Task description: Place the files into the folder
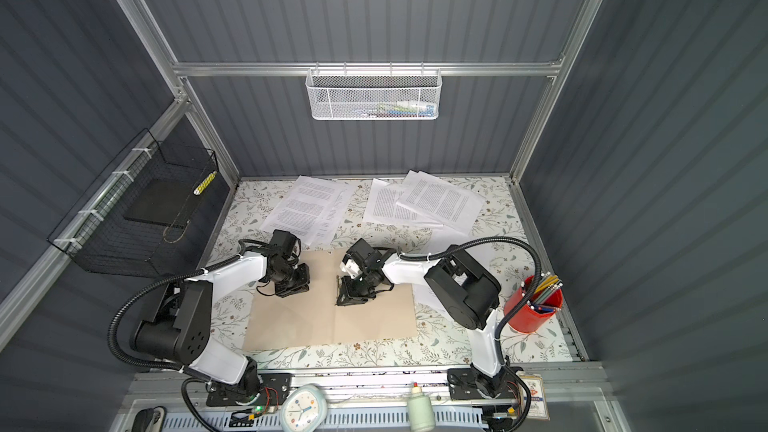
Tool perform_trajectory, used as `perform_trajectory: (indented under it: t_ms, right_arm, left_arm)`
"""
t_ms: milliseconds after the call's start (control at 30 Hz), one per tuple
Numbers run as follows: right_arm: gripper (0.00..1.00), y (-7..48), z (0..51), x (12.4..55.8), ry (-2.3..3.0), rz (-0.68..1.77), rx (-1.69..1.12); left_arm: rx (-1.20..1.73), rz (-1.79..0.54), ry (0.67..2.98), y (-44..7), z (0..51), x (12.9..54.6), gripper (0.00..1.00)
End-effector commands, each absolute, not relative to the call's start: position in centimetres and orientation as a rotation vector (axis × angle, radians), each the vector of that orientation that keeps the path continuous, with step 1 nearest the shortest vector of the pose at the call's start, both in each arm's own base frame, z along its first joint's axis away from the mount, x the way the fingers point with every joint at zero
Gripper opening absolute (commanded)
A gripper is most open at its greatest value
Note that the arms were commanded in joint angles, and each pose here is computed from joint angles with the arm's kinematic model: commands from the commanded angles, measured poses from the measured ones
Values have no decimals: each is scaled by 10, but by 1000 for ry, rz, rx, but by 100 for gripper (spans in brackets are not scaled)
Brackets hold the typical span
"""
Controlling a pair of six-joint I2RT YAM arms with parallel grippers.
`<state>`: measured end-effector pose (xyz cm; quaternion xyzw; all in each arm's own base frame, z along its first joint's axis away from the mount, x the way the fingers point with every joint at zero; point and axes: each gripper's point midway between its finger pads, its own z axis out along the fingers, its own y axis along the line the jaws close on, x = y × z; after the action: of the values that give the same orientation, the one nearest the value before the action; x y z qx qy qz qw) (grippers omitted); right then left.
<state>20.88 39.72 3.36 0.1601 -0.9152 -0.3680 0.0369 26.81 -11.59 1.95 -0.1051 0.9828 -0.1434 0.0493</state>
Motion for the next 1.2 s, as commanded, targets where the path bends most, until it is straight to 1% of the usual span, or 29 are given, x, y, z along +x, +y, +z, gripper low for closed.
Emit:
perform_trajectory:
  t_ms: [0,300,567,633,867,1000,1167]
  right_arm:
    - [22,395,22,203,-2792,-1093,461]
    - [17,394,17,202,-2784,-1081,460]
    - [16,390,7,199,-2789,-1035,448]
    - [14,390,7,199,-2789,-1041,443]
    - [0,387,2,199,-2797,-1023,420]
    - [0,384,-3,197,-2791,-1013,395]
    - [0,368,-22,194,-2816,-913,271]
  left_arm:
    - [-369,-349,3060,-105,2,252,0]
    - [-376,-336,3057,-104,3,253,0]
    - [-386,-330,3061,-103,1,253,0]
    - [-385,-328,3062,-103,0,253,0]
    - [-400,-297,3063,-100,0,253,0]
    - [-418,-257,3076,-96,-5,250,0]
    - [-454,-201,3095,-89,-10,245,0]
